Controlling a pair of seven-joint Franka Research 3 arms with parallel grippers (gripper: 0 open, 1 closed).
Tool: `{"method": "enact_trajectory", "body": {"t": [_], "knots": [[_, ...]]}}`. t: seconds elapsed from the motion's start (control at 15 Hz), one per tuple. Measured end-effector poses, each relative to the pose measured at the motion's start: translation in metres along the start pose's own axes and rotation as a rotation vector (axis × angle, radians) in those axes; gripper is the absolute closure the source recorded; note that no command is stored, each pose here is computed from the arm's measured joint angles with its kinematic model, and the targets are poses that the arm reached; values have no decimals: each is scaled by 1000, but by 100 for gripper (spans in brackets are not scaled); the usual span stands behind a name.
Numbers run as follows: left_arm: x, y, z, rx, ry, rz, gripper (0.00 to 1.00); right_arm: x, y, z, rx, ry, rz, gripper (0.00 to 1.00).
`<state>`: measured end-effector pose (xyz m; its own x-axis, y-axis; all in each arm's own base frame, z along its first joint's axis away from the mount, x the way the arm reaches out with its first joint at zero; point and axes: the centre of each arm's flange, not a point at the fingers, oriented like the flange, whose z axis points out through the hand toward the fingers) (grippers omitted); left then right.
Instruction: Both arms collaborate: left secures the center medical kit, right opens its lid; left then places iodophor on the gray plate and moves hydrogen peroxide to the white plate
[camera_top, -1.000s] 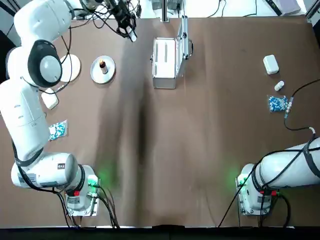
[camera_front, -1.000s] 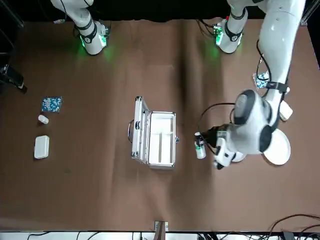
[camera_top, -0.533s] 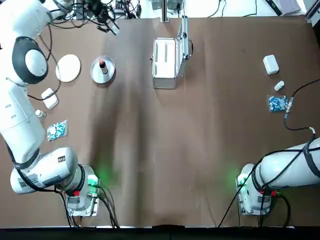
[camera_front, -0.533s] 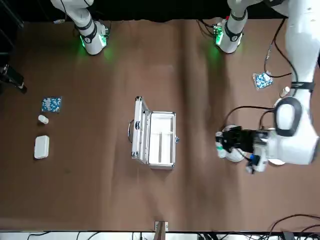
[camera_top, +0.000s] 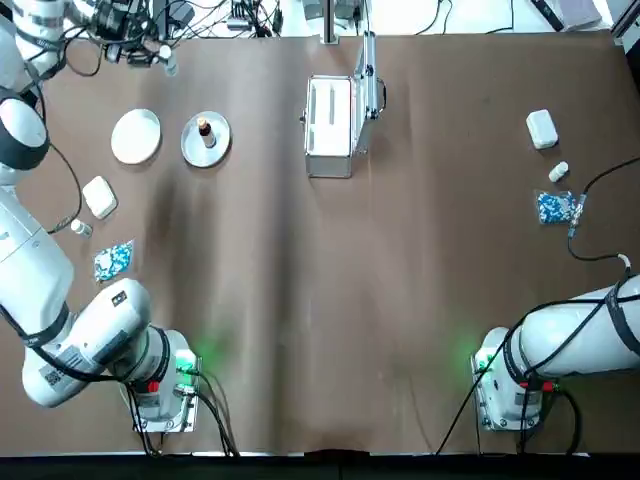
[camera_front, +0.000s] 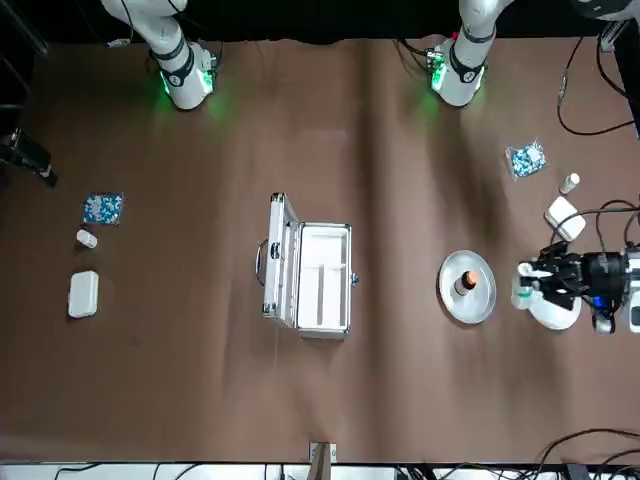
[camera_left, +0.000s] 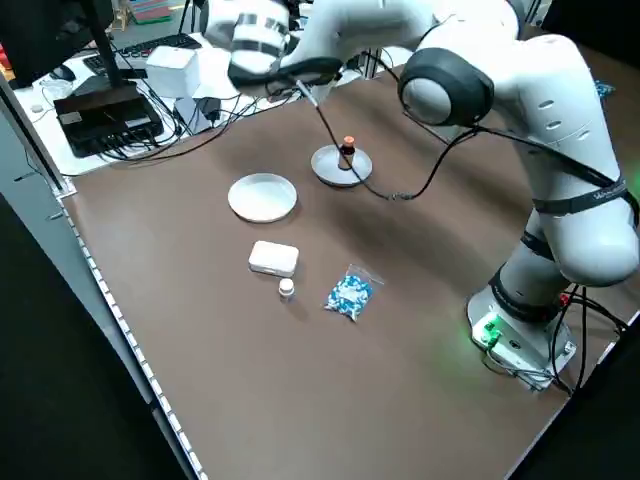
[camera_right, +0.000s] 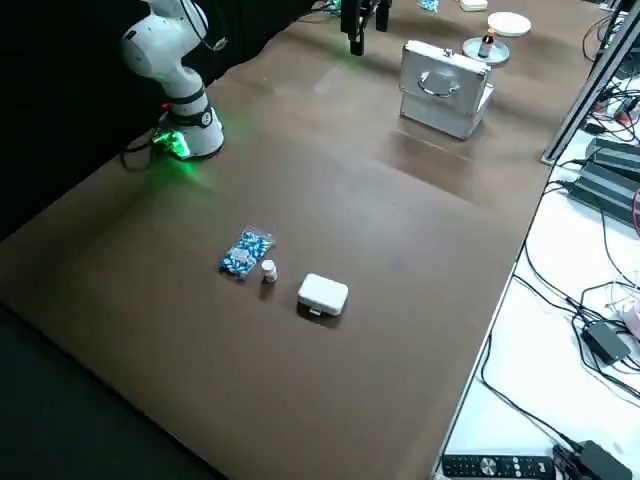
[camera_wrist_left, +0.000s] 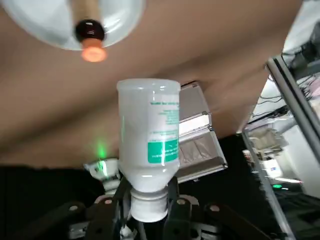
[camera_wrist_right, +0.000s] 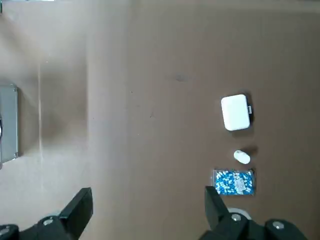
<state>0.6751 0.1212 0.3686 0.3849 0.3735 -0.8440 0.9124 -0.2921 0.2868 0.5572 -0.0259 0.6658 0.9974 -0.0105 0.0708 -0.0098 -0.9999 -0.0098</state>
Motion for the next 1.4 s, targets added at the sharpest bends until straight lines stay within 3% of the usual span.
{"method": "enact_trajectory", "body": {"t": [0.13,0.47,0.87,1.4], "knots": [[43,-39,-23,-54,-98,-115,67,0,-1,0,0,-1,-2,1],[92,-85,-38,-88,-191,-303,67,0,-1,1,0,-4,-3,1],[132,-128,-54,-146,-271,-403,67,-1,-2,2,1,-10,-4,1],[171,-176,-60,-169,-339,-533,67,-1,-3,3,1,-13,-6,1]]}}
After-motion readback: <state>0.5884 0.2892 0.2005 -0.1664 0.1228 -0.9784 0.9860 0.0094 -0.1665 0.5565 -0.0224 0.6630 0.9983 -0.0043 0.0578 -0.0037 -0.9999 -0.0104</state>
